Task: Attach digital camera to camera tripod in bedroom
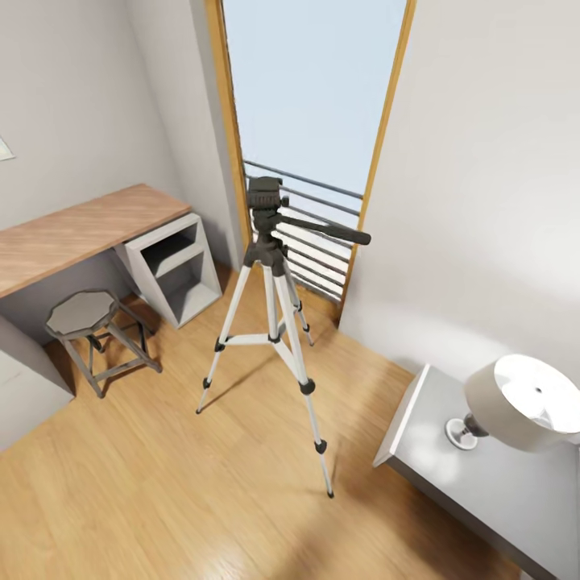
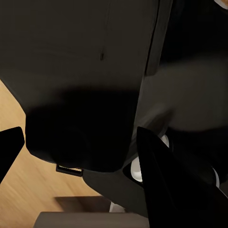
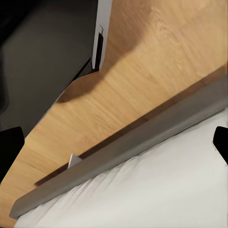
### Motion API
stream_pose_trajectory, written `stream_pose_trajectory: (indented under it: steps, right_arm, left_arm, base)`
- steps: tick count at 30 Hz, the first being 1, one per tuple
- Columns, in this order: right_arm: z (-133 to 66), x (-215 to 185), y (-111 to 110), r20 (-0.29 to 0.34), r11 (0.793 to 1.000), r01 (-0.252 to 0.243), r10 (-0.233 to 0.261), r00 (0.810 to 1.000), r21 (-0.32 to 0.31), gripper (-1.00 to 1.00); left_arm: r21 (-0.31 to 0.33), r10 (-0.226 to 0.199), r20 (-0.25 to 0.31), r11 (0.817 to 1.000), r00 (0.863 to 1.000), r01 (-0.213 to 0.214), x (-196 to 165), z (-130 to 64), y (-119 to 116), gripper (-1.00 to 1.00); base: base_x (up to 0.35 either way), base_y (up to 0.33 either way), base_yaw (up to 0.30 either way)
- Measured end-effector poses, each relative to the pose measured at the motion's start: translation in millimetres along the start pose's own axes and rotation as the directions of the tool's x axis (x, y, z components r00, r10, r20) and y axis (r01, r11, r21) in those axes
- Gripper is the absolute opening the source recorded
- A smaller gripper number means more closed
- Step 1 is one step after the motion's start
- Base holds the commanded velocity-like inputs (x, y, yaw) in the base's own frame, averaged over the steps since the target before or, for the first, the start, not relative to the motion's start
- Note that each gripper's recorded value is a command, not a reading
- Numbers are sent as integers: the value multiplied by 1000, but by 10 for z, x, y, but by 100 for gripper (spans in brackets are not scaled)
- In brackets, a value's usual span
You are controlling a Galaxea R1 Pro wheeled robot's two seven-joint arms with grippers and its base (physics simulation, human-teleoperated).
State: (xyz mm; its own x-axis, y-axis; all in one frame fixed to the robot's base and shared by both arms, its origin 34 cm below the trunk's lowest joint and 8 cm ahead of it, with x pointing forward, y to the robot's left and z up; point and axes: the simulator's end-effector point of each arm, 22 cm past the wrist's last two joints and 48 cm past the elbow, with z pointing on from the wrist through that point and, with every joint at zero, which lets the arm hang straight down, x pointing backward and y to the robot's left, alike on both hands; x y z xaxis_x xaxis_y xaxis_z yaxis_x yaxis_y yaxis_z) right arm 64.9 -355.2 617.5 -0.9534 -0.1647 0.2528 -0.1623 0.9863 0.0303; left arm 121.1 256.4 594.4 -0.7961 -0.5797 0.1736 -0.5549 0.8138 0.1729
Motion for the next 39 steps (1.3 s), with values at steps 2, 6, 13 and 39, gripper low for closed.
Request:
stream_pose_trajectory:
  steps: [2, 6, 13, 39]
  right_arm:
    - [-1, 0, -4, 0, 1000, 0, 0, 1000, 0, 100]
    - [2, 12, 26, -5, 1000, 0, 0, 1000, -6, 100]
    - [3, 20, 35, -10, 1000, 0, 0, 1000, -8, 100]
    - [-4, 23, -32, -9, 1000, 0, 0, 1000, 3, 100]
  left_arm:
    - [0, 0, 1, 1000, 1000, 0, -2, 0, 2, -100]
    - [0, 0, 1, 1000, 1000, 0, -5, 0, 3, -100]
    - [0, 0, 1, 1000, 1000, 0, -7, 1, 3, -100]
    - [2, 0, 0, 1000, 1000, 0, 2, 0, -11, -100]
  base:
    - [274, 0, 0]
    - [218, 0, 0]
    - [51, 0, 52]
    - [2, 0, 119]
